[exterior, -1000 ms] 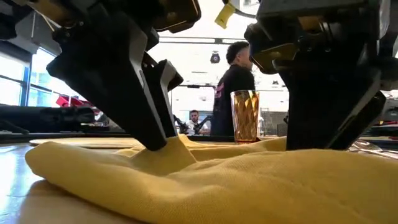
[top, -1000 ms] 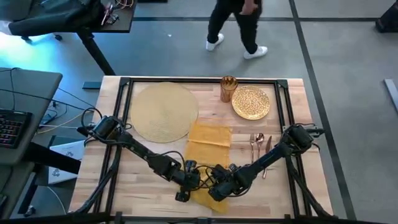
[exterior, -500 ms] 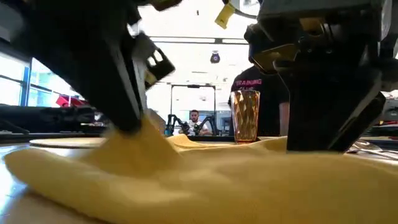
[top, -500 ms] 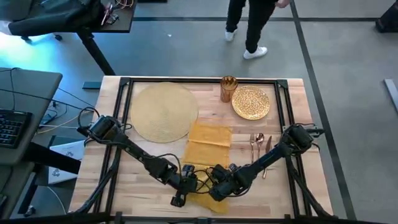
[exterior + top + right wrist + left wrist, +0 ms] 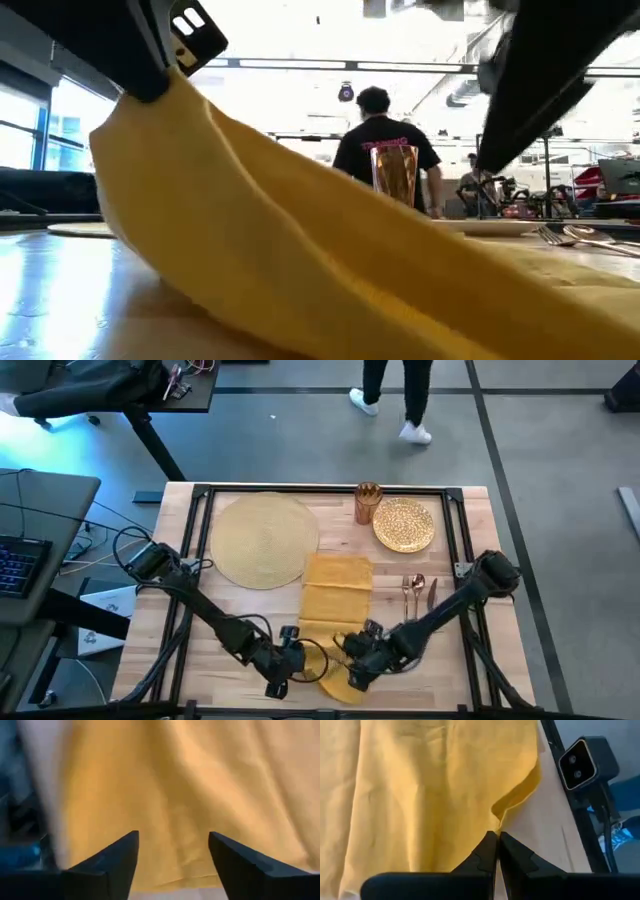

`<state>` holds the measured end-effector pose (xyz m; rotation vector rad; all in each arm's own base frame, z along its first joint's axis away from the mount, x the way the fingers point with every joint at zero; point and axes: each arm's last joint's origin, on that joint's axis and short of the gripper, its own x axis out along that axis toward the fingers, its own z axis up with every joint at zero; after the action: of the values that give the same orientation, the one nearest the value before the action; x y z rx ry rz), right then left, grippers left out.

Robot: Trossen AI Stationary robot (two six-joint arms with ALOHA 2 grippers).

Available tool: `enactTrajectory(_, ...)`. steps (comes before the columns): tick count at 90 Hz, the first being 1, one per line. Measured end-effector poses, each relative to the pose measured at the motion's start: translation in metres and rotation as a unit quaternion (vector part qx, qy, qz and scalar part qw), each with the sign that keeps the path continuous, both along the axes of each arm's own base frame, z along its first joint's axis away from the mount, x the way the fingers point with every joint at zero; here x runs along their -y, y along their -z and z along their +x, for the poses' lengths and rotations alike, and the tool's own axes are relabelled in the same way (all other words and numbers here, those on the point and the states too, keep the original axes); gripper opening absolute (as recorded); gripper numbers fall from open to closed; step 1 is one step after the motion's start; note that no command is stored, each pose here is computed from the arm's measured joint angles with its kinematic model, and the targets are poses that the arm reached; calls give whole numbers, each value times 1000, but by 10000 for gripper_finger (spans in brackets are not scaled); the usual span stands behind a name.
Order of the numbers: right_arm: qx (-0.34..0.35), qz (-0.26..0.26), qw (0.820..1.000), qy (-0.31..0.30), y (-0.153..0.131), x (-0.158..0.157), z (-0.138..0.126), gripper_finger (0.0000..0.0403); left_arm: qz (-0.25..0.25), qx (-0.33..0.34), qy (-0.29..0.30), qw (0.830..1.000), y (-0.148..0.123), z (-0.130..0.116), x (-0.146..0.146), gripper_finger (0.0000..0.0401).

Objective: Set table place
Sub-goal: Fold the yellow table napkin

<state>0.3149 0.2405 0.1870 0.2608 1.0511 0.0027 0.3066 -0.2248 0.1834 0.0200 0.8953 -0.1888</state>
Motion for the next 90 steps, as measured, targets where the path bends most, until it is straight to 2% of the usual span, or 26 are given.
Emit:
enactTrajectory(11,41,-5,992,-122,7,-36,-13,240,0,2,-1,1000,0,0,0,0)
enactTrajectory(25,55,2,984,-172,30,-69,-28,218,2,4,-3,1000,0,0,0,0)
enactTrajectory(37,59,-9,983,-172,47,-79,-31,196,2,4,-3,1000,0,0,0,0)
enactTrajectory(49,76,-29,986,-145,49,-76,-27,178,1,3,-2,1000,0,0,0,0)
enactTrajectory(68,80,-59,981,-168,55,-72,-21,159,1,3,-2,1000,0,1,0,0)
enactTrajectory(81,69,-49,981,-174,71,-72,-15,141,1,2,-3,1000,0,1,-1,0)
enactTrajectory(90,60,-35,984,-164,76,-72,-13,115,1,1,-3,1000,0,1,-1,0)
